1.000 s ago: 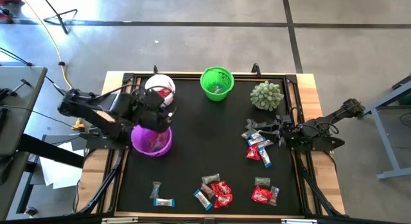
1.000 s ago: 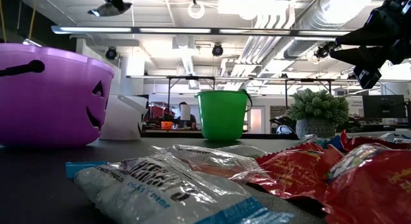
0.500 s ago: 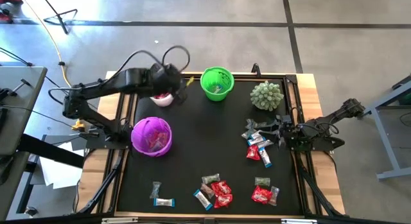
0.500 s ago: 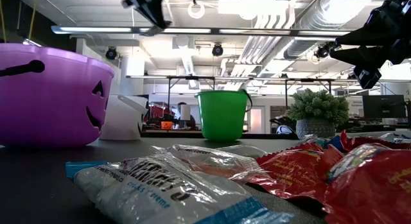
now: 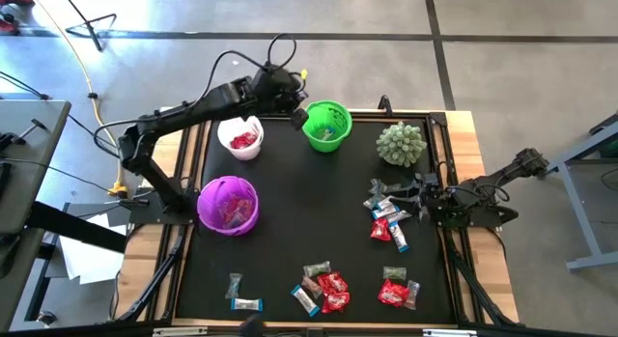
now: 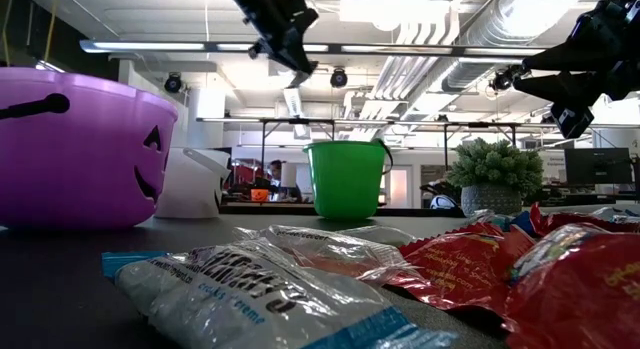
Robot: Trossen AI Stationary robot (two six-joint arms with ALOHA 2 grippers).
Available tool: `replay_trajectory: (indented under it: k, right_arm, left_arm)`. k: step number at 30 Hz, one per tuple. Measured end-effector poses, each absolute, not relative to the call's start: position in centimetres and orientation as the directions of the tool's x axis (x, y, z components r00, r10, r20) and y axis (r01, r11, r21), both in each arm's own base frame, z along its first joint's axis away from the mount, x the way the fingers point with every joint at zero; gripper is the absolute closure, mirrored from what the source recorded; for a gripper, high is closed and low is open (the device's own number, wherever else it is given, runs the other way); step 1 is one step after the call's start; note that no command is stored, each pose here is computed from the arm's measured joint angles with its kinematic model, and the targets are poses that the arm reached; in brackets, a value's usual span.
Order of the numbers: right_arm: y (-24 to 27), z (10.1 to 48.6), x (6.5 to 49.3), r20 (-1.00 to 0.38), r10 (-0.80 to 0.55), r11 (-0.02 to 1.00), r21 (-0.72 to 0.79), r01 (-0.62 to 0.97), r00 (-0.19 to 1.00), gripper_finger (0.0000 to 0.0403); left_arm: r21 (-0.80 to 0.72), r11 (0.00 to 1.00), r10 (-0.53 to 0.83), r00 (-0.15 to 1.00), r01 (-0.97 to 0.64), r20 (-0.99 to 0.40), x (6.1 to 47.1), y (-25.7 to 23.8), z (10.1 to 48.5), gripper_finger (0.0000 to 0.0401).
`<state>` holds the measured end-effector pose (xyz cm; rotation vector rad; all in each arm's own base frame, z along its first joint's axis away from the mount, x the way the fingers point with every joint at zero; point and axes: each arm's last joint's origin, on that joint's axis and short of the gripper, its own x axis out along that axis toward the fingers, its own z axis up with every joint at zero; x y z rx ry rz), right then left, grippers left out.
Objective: Sort candy
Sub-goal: Put the white chocolate into the green bucket
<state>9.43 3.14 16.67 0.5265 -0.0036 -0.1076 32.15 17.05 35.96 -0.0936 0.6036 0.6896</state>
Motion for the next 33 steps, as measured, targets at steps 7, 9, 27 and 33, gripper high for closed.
replay_trajectory:
  k: [7,9,27,33]
  right_arm:
    - [3.1,16.7,9.4,-0.024,-0.104,0.859,0.502,0.102,0.994,0.0276]
    - [3.1,16.7,9.4,-0.024,-0.104,0.859,0.502,0.102,0.994,0.0276]
    - [3.1,16.7,9.4,-0.024,-0.104,0.859,0.502,0.102,0.994,0.0276]
    - [3.1,16.7,9.4,-0.024,-0.104,0.859,0.502,0.102,0.994,0.0276]
  left_arm:
    - [0.069,0.818,0.526,0.693,-0.571,-0.493,34.6,19.9,33.7,0.0368]
    - [0.054,0.825,0.513,0.705,-0.563,-0.490,35.3,20.3,32.9,0.0368]
    - [-0.160,0.802,0.423,0.737,-0.575,-0.527,36.7,19.5,31.4,0.0248]
    - [-0.154,0.819,0.366,0.709,-0.553,-0.604,36.2,17.7,31.6,0.0241]
